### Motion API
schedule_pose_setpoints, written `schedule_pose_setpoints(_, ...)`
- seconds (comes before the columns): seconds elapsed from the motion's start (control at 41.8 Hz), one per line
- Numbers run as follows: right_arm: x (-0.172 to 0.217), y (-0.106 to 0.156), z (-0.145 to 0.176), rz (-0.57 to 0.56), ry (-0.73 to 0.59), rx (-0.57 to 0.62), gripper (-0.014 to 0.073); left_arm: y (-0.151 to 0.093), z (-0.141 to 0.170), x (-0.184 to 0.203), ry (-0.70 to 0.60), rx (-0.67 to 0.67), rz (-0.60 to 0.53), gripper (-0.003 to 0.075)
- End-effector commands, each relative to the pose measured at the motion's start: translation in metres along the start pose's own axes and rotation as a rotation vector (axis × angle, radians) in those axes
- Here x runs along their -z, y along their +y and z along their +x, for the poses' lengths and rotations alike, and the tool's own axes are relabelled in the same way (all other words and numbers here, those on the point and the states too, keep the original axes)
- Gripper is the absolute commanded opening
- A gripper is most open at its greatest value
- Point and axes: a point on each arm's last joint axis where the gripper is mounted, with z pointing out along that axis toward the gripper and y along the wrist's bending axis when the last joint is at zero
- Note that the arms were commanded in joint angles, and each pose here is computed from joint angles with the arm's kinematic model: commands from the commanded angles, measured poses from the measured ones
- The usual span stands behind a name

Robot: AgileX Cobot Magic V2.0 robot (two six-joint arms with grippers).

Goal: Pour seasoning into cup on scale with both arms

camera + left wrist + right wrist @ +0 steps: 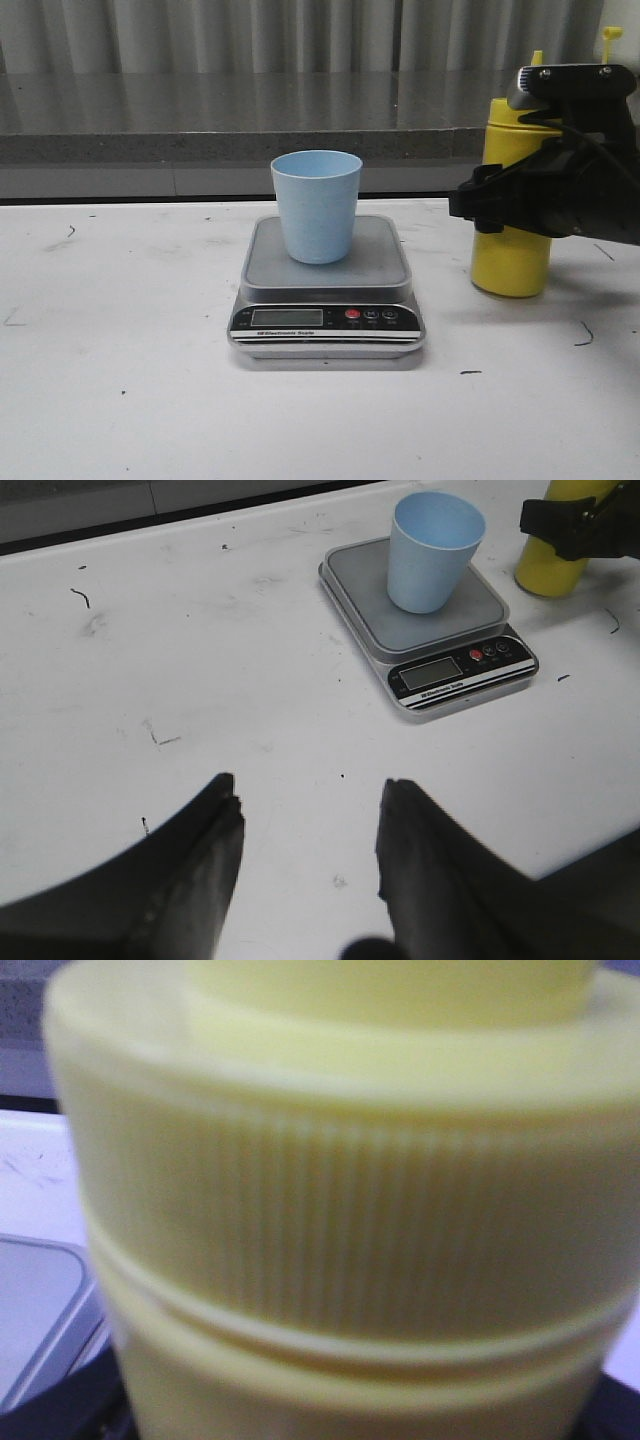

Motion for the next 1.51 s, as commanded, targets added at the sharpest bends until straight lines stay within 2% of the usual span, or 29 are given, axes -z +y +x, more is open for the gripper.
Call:
schedule_pose_setpoints(0.0, 0.012, 0.002, -0.041, -0.028, -0.095, -0.003, 0.0342, -0.001, -0.012, 0.004, -0.086, 0.020, 0.005, 0.0313)
schedule_pose_setpoints(0.143, 0.029, 0.005, -0.069, -0.058, -0.039, 0.012, 0.0342, -0.001, -0.012, 0.004, -0.086, 0.020, 0.005, 0.0313)
schedule_pose_setpoints(0.382, 0.051, 0.016, -0.138, -0.144, 0.094, 0.211, 0.0342, -0.001, -0.012, 0.004, -0.086, 0.020, 0.005, 0.0313)
schedule_pose_setpoints(0.478, 0.055, 0.018, -0.161, -0.151, 0.174, 0.340, 0.0342, -0.001, -0.012, 0.004, -0.086, 0.020, 0.005, 0.0313)
schedule_pose_setpoints(0.598, 0.060, 0.022, -0.189, -0.118, 0.279, 0.563, 0.0342, -0.001, -0.012, 0.004, -0.086, 0.020, 0.005, 0.0313)
schedule_pose_setpoints(0.741, 0.065, 0.033, -0.208, -0.048, 0.314, 0.845, 0.0342, -0.001, -0.012, 0.004, -0.086, 0.020, 0.005, 0.0313)
schedule_pose_setpoints(0.884, 0.061, 0.050, -0.203, -0.010, 0.342, 1.088, 0.0342, -0.001, -0.012, 0.004, -0.086, 0.020, 0.005, 0.0313)
schedule_pose_setpoints(1.028, 0.050, 0.068, -0.188, 0.000, 0.384, 1.256, 0.0342, -0.001, -0.012, 0.004, -0.086, 0.020, 0.005, 0.0313)
schedule_pose_setpoints(1.219, 0.031, 0.081, -0.169, 0.067, 0.441, 1.495, 0.0342, -0.001, -0.012, 0.004, -0.086, 0.020, 0.005, 0.0313)
schedule_pose_setpoints(1.482, 0.010, 0.087, -0.164, 0.163, 0.363, 1.792, 0.0342, -0.001, -0.012, 0.004, -0.086, 0.020, 0.005, 0.0313)
